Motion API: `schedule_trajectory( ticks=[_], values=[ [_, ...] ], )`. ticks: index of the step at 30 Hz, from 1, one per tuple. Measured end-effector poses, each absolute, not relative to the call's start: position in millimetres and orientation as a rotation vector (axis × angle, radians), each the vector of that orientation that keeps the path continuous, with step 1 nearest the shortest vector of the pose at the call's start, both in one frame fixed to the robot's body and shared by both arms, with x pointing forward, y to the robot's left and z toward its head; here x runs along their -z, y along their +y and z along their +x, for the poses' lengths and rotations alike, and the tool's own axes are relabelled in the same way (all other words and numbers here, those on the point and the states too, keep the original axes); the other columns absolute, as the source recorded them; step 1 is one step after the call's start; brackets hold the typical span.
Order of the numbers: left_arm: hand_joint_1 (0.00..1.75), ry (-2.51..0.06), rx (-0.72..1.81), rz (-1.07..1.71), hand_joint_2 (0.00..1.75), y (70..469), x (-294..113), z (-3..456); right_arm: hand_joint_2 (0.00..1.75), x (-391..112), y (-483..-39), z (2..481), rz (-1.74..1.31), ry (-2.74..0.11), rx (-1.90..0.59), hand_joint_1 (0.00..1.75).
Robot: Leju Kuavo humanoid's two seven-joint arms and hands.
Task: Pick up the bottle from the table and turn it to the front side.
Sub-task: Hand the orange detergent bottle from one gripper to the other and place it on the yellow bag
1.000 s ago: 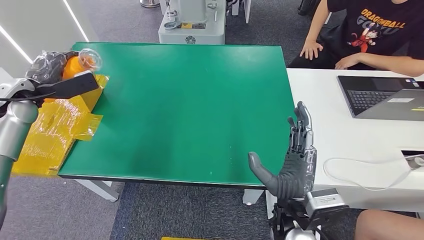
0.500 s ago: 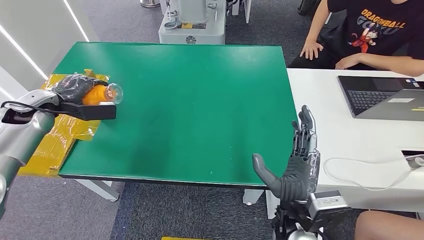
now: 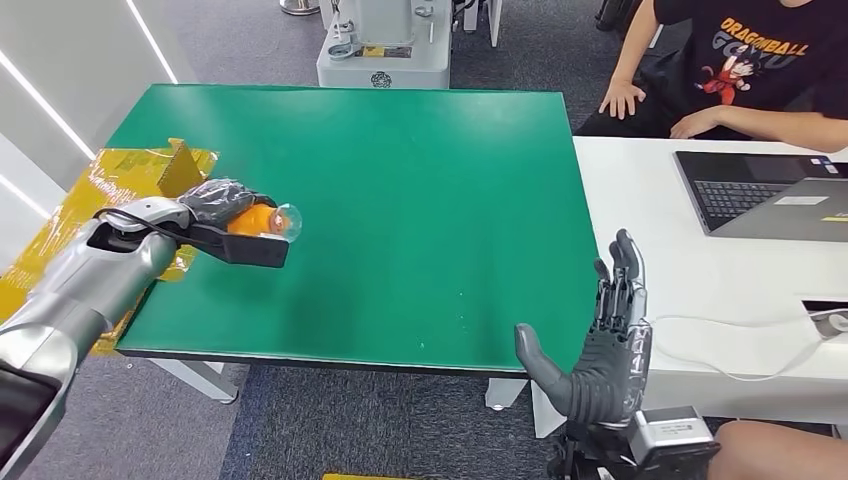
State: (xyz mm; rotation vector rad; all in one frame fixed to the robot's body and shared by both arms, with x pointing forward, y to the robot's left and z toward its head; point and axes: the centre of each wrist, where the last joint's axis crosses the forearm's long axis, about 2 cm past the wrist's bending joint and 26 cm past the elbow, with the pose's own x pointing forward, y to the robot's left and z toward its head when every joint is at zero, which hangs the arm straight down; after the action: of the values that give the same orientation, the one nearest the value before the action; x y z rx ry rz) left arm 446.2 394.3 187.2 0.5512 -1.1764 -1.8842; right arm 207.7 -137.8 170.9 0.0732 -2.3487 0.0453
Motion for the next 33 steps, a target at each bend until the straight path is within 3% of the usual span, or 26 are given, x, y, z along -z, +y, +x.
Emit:
schedule_trajectory(
  ticks=[9,33],
  values=[
    [1.75,-1.09,1.835,0.556,1.75,386.6,-168.1,442.5,1.75,-166.8,-142.7,191.8,0.037,-2.336,-0.019,0.0],
    [1.75,-0.802,1.869,0.799,1.75,440.3,-161.1,427.2,1.75,-163.6,-146.6,182.1,0.092,-2.316,-0.064,0.0]
  ],
)
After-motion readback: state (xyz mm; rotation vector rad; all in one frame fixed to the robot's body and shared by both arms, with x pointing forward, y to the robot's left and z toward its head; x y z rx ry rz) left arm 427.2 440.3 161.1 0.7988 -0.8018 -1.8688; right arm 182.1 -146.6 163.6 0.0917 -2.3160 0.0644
